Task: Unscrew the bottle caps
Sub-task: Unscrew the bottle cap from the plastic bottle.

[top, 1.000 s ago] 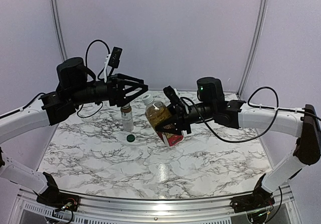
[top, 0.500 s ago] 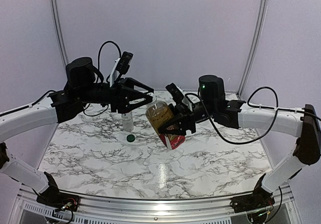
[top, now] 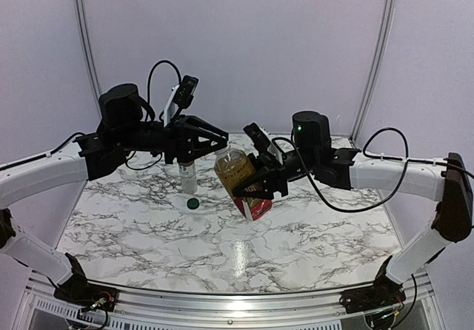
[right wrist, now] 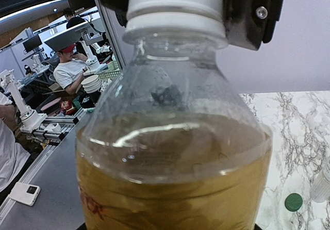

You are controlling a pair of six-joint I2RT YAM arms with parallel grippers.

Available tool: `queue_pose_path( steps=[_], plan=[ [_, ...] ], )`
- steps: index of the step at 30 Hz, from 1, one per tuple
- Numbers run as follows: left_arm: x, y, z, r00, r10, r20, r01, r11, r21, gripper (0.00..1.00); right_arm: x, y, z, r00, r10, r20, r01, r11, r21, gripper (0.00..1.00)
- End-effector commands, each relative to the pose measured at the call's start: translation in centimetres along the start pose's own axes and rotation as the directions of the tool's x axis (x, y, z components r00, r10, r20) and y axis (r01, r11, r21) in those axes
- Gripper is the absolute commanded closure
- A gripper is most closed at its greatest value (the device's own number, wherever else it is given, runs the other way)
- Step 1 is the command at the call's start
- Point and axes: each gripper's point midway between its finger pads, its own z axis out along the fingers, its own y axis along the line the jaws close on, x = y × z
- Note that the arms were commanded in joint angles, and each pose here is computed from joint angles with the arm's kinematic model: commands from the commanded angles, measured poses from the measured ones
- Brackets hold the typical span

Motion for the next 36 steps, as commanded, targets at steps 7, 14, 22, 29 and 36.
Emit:
queue_pose_path(
  steps=[7,14,22,29,36],
  plan=[
    [-1.7,0.3,0.1,0.999,0.029,0.044,-0.029,1.000,-0.010,0.79,-1.1,-0.9,-0.2,1.000,-0.019,0.013,0.019,0.999,0.048,0.55],
    [-2.5,4.4,-1.1,0.985,-0.074,0.157,0.114,0.957,-0.266,0.83,-1.0,-5.2,-1.2,0.999,-0.008,-0.033,0.018,0.949,0.314,0.55],
    [-3.5,6.3,-2.0,0.922,-0.181,0.341,0.328,0.834,-0.444,0.88,-0.9,-9.0,-3.3,0.998,-0.022,-0.050,0.046,0.829,0.557,0.56],
    [-2.5,9.3,-3.7,0.865,-0.235,0.444,0.477,0.662,-0.579,0.89,-1.1,-10.0,-4.3,0.997,-0.064,-0.052,0.083,0.764,0.639,0.56],
    [-1.6,10.6,-4.1,0.859,-0.248,0.449,0.501,0.590,-0.633,0.76,-0.9,-10.5,-4.4,0.993,-0.082,-0.089,0.121,0.714,0.690,0.55]
  ],
)
